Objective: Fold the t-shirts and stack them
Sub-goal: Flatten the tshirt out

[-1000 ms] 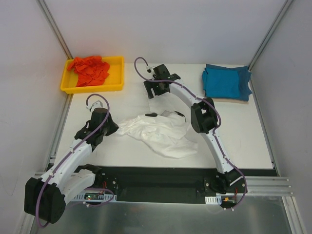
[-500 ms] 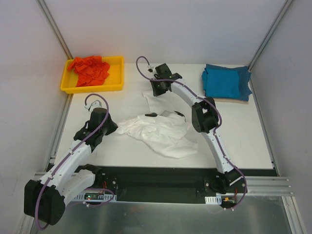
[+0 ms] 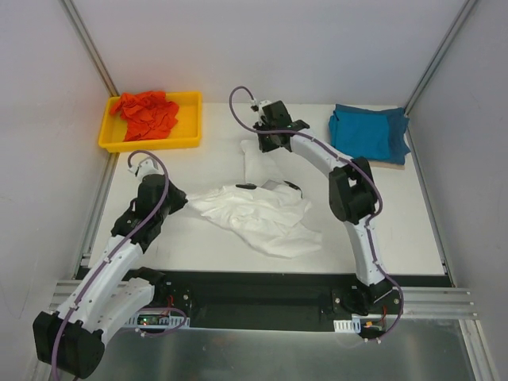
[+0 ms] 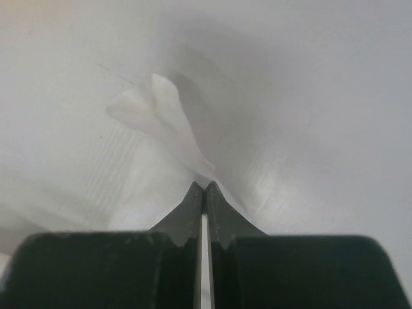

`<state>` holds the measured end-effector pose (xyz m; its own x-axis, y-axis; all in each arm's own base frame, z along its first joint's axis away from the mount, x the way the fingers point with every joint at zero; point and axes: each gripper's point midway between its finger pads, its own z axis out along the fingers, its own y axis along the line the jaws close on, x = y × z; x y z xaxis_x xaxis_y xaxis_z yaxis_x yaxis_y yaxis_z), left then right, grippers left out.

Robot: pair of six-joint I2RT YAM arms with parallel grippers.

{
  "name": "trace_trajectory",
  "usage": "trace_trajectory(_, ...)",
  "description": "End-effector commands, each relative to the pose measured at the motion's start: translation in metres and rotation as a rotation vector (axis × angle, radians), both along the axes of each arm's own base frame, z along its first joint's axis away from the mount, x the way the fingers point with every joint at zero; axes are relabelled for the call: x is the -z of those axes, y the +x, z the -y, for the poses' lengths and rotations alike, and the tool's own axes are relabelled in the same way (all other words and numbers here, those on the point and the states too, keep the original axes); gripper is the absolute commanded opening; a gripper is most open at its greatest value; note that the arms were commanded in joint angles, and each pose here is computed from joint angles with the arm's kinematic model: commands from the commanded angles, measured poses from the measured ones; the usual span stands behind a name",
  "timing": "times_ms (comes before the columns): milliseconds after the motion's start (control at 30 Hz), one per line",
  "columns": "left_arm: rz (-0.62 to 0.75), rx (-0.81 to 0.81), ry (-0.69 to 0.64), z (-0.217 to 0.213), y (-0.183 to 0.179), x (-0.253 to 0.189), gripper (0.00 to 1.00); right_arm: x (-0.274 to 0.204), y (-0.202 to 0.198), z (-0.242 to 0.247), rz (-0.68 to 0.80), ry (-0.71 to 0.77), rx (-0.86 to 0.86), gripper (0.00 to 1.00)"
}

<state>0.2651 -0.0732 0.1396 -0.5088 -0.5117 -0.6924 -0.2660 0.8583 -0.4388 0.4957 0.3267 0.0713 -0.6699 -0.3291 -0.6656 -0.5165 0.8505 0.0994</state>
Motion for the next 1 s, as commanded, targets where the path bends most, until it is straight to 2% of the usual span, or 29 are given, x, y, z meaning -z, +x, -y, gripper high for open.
trace_trajectory(0,0.192,-0.054,0.016,-0.013,0.014,-0.065,0.0,-0.182,0.018,0.026,0.437,0.129,0.132,0.01)
trace_trajectory(100,0.283,-0.092,0.02,-0.021,0.018,-0.102,0.0,-0.235,0.004,0.059,0.567,0.118,0.218,0.01)
trace_trajectory(267,0.485,-0.145,0.042,-0.038,0.013,-0.191,0.0,-0.326,-0.038,0.12,0.76,0.064,0.315,0.01)
trace_trajectory(433,0.737,-0.158,0.015,-0.051,-0.018,-0.286,0.0,-0.423,-0.102,0.185,0.955,0.083,0.434,0.01)
trace_trajectory(500,0.842,-0.163,-0.011,-0.057,-0.04,-0.326,0.0,-0.445,-0.123,0.202,1.0,0.083,0.452,0.01)
trace_trajectory(567,0.9,-0.171,-0.001,-0.064,-0.056,-0.347,0.0,-0.472,-0.153,0.224,1.059,0.11,0.482,0.01)
trace_trajectory(600,0.962,-0.185,-0.013,-0.071,-0.075,-0.367,0.0,-0.48,-0.164,0.236,1.076,0.108,0.511,0.01)
trace_trajectory(733,1.081,-0.198,-0.032,-0.084,-0.116,-0.398,0.0,-0.513,-0.225,0.277,1.155,0.142,0.537,0.01)
trace_trajectory(800,1.12,-0.182,-0.049,-0.084,-0.13,-0.405,0.0,-0.509,-0.241,0.285,1.135,0.129,0.523,0.01)
trace_trajectory(833,1.122,-0.17,-0.06,-0.082,-0.132,-0.404,0.0,-0.512,-0.254,0.292,1.141,0.149,0.526,0.01)
trace_trajectory(967,1.071,-0.177,-0.064,-0.079,-0.117,-0.382,0.0,-0.489,-0.262,0.312,1.088,0.077,0.599,0.01)
